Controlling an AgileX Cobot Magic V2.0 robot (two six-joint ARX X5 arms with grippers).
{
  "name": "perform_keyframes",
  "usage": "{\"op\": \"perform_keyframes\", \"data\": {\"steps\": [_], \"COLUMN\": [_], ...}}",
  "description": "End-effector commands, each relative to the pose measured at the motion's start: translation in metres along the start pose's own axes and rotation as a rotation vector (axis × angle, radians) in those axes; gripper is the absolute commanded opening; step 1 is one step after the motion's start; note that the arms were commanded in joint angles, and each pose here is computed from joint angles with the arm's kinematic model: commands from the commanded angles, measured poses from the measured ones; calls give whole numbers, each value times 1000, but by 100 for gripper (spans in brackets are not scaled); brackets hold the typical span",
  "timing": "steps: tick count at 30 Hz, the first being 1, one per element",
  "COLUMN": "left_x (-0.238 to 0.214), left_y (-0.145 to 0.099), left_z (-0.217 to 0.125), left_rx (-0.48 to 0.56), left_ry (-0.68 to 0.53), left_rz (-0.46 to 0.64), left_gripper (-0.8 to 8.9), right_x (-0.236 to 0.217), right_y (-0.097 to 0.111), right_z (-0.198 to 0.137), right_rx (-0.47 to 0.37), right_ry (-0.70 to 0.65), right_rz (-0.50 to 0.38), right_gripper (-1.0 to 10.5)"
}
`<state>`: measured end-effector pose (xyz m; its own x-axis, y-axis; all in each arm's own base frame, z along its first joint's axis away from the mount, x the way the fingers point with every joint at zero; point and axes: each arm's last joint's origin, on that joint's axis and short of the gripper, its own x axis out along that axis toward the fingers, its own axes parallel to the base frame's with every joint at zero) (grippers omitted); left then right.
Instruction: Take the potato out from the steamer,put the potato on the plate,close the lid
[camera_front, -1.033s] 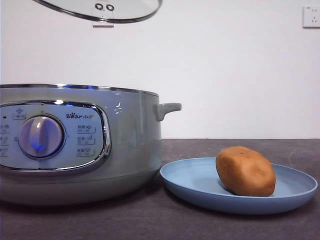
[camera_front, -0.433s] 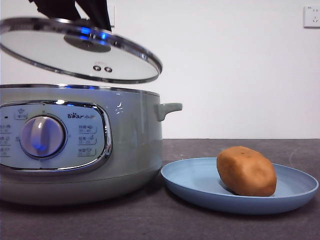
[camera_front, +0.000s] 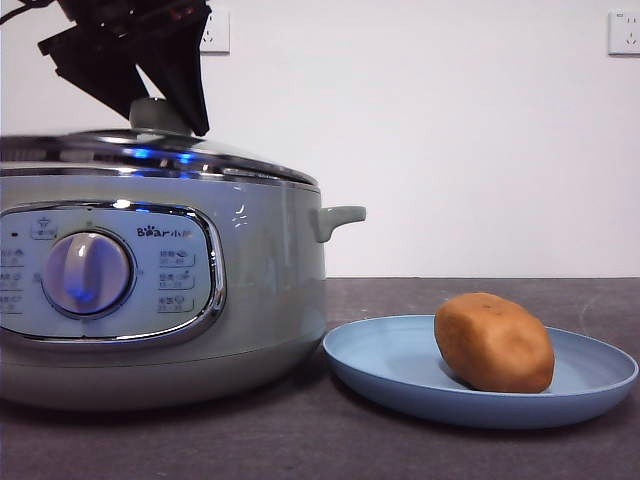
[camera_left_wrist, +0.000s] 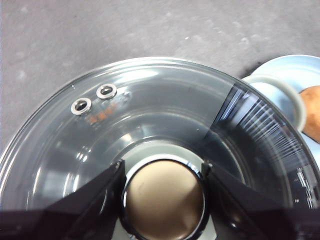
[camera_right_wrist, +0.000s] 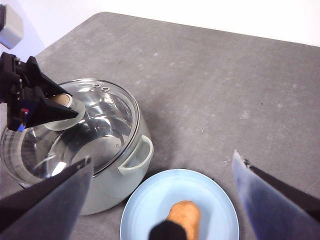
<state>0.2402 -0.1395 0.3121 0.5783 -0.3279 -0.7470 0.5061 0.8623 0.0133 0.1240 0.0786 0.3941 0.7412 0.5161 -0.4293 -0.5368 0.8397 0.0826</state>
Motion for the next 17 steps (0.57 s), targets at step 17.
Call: {"op": "perform_keyframes", "data": {"steps": [17], "left_x": [24], "left_y": [-1], "left_z": [-34], "left_rx": [-38], "left_ry": [87], "left_rz": [-11], "left_gripper": [-8], "right_x": [0], "right_y": [0], "right_z": [1], "right_rx": [13], "right_ry": [-7], "right_rz": [-4], "right_gripper": [468]}}
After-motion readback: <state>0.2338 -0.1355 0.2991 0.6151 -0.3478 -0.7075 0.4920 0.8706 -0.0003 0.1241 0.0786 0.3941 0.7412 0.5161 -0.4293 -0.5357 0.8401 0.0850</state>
